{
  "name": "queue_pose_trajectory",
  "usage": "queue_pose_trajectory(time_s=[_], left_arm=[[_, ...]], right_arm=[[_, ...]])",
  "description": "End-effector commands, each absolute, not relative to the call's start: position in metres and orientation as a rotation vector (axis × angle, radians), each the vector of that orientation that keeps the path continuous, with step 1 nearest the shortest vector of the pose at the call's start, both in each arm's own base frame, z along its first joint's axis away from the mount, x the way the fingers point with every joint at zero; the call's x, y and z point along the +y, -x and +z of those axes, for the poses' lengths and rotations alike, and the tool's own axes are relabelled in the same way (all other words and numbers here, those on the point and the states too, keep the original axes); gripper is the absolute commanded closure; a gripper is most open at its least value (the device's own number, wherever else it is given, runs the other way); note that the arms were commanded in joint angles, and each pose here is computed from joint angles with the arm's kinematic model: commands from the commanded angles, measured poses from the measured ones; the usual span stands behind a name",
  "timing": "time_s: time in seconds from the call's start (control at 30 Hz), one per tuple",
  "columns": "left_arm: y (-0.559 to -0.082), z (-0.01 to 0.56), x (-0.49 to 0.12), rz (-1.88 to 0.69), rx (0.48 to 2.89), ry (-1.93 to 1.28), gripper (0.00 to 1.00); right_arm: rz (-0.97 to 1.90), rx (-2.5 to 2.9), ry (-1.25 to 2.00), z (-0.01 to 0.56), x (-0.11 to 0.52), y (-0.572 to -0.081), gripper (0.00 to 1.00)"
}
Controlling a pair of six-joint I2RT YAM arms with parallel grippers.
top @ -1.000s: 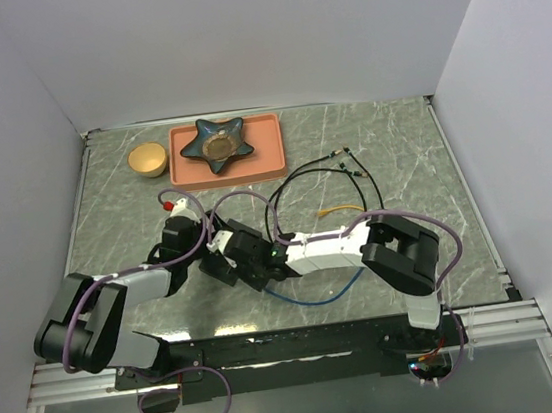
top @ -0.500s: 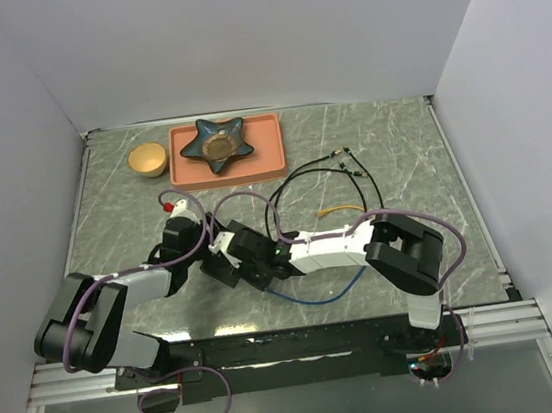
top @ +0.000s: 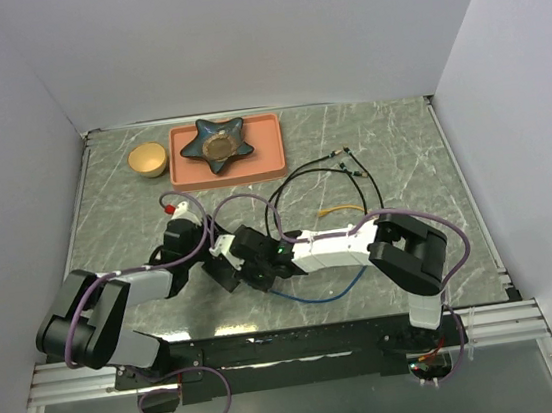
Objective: Insert the plug into the switch port
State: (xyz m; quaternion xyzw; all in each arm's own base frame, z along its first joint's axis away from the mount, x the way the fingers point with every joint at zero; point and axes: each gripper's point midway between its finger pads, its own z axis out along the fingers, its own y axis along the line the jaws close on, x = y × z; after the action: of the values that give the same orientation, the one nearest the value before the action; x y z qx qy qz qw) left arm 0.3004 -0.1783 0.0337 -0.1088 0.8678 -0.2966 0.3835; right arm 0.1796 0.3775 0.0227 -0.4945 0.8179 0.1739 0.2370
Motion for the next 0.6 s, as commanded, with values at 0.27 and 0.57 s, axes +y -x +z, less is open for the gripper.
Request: queue_pose_trajectory(time_s=[0.27,0.57], left_arm=[[-0.2177,-0.0099,-0.1868,-0.856,2.500,0.346,0.39],[-0.2158,-0.0046,-0.1878,-0.860,2.486,0.337,0.39]], right_arm=[[0.533,2.123,0.897,0.1031,0.4239,-0.2457,1.00],[0.567,2.109,0.914,0.1048,0.4317,-0.2436,1.00]])
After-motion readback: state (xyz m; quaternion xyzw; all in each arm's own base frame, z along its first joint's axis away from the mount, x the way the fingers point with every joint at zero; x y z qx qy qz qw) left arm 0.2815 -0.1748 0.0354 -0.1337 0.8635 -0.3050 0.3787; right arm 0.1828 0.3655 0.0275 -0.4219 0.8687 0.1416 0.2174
